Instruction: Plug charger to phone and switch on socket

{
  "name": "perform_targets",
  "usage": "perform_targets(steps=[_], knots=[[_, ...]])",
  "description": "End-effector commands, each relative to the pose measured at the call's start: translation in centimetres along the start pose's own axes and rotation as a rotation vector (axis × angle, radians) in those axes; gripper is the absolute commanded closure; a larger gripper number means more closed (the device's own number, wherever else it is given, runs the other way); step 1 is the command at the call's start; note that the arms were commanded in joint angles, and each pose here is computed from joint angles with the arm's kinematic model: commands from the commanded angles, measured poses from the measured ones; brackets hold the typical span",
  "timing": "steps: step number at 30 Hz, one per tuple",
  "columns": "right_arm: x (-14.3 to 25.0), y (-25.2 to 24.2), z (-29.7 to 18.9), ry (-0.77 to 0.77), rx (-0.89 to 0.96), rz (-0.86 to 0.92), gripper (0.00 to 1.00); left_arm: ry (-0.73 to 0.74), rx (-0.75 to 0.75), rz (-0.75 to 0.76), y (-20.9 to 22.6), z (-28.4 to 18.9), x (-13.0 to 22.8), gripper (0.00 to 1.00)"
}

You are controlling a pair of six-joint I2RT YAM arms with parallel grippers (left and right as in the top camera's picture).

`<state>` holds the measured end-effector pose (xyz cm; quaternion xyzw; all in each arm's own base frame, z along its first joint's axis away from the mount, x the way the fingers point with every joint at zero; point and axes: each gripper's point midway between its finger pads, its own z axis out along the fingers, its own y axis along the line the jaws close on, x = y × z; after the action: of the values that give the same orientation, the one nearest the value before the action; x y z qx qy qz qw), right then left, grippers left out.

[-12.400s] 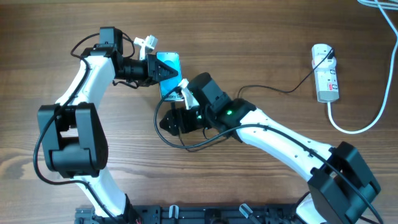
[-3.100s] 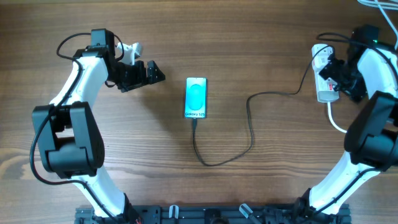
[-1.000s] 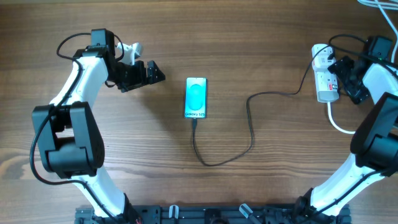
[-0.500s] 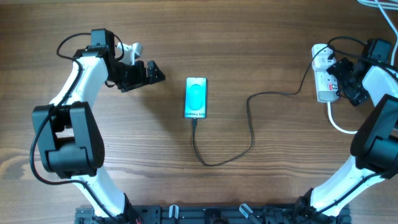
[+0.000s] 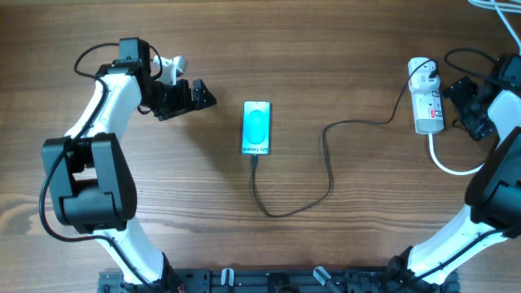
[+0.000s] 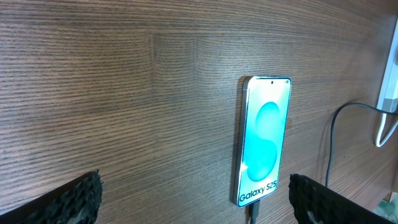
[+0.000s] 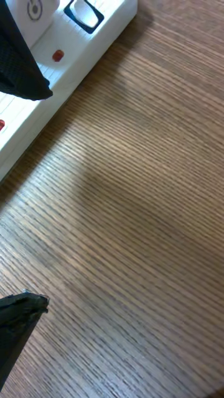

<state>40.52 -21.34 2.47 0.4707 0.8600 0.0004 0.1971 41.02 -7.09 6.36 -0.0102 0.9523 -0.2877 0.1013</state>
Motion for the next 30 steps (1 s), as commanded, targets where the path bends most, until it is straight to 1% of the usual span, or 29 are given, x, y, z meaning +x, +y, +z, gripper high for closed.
perform_targets(steps=[1,5,11,15,19,24,30], knots=[[0.2,0.5,0.7,0.004,-0.020,-0.023,0.00,-0.003,-0.007,-0.001,0.1,-0.1,0.0,0.00],[1.1,1.3,1.3,0.026,-0.082,-0.026,0.00,-0.002,-0.006,-0.001,0.1,-0.1,0.0,0.00],[2.6,1.0,3.0,0.083,-0.075,-0.027,0.00,-0.003,-0.007,-0.001,0.1,-0.1,0.0,0.00],[3.0,1.1,3.0,0.101,-0.085,-0.035,0.00,-0.002,-0.006,-0.001,0.1,-0.1,0.0,0.00],[3.4,0.9,3.0,0.117,-0.073,-0.079,0.00,-0.003,-0.006,-0.001,0.1,-0.1,-0.1,0.00],[3.6,0.7,3.1,0.082,0.006,-0.118,0.00,-0.003,-0.007,-0.001,0.1,-0.1,0.0,0.00],[3.5,2.6,3.1,0.045,-0.021,-0.179,0.00,-0.002,-0.006,-0.001,0.1,-0.1,0.0,0.00]])
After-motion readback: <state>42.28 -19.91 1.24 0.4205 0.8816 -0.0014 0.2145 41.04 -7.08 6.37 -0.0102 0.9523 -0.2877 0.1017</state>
